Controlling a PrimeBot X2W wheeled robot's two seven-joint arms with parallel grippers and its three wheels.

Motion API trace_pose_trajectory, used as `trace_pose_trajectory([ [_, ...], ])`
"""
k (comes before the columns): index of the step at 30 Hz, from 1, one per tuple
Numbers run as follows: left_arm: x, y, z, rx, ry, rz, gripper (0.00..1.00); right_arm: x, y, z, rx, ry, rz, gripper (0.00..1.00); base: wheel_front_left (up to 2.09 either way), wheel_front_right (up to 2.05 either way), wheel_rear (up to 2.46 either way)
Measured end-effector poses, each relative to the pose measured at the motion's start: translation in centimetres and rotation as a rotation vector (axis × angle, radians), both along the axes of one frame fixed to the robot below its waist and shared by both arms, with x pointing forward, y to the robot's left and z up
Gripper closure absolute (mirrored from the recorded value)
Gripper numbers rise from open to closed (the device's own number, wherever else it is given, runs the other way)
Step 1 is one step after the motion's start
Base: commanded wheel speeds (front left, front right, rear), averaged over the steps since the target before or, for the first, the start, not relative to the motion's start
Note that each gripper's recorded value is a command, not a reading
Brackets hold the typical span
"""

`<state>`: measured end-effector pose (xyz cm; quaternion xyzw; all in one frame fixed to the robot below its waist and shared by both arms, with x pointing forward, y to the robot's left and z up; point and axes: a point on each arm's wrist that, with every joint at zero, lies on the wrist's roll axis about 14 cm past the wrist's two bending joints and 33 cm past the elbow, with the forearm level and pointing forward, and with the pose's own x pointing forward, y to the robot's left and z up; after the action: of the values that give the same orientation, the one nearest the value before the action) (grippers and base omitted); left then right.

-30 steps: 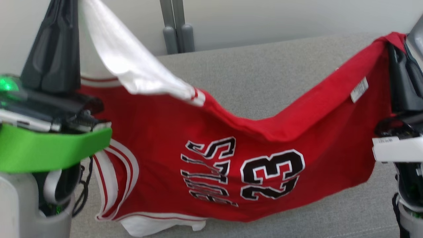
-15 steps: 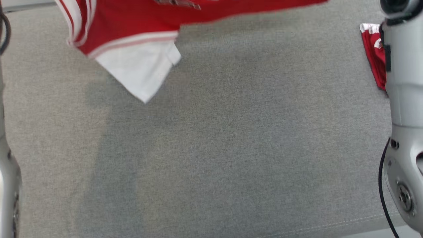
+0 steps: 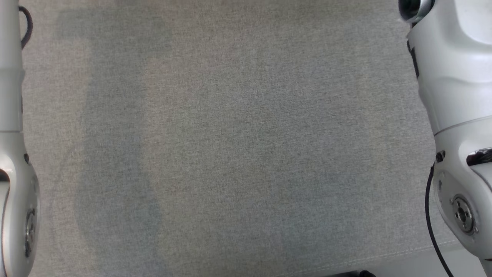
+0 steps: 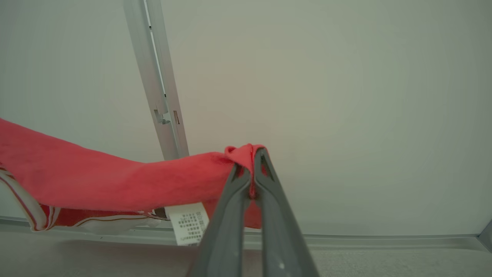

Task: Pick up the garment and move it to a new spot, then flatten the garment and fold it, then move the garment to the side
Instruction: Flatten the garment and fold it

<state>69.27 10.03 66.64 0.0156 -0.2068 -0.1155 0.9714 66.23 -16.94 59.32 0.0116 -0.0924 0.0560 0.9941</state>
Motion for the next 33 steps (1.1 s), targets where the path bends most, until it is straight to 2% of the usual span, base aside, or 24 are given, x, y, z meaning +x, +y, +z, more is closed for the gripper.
trace_pose_trajectory([
  [5, 0.8, 1.6, -6.6, -0.060, 0.121, 0.005, 1.00, -0.2, 0.8, -8.1, 0.018, 0.159, 0.018, 1.00, 0.00, 0.00, 0.00],
  [10, 0.3, 3.7, -10.0, -0.151, 0.186, 0.004, 1.00, -0.5, 1.7, -12.2, 0.029, 0.265, 0.037, 1.00, 0.00, 0.00, 0.00],
  [19, -3.8, 5.1, -11.1, -0.284, 0.254, -0.033, 1.00, -3.0, 0.9, -12.4, 0.123, 0.313, 0.013, 1.00, 0.00, 0.00, 0.00],
  [25, -9.8, 5.7, -13.0, -0.330, 0.314, -0.058, 1.00, -6.7, 0.7, -12.8, 0.209, 0.342, 0.020, 1.00, 0.00, 0.00, 0.00],
  [33, -20.1, 6.5, -15.4, -0.389, 0.415, -0.035, 1.00, -14.6, 0.2, -14.7, 0.334, 0.404, 0.034, 1.00, 0.00, 0.00, 0.00],
])
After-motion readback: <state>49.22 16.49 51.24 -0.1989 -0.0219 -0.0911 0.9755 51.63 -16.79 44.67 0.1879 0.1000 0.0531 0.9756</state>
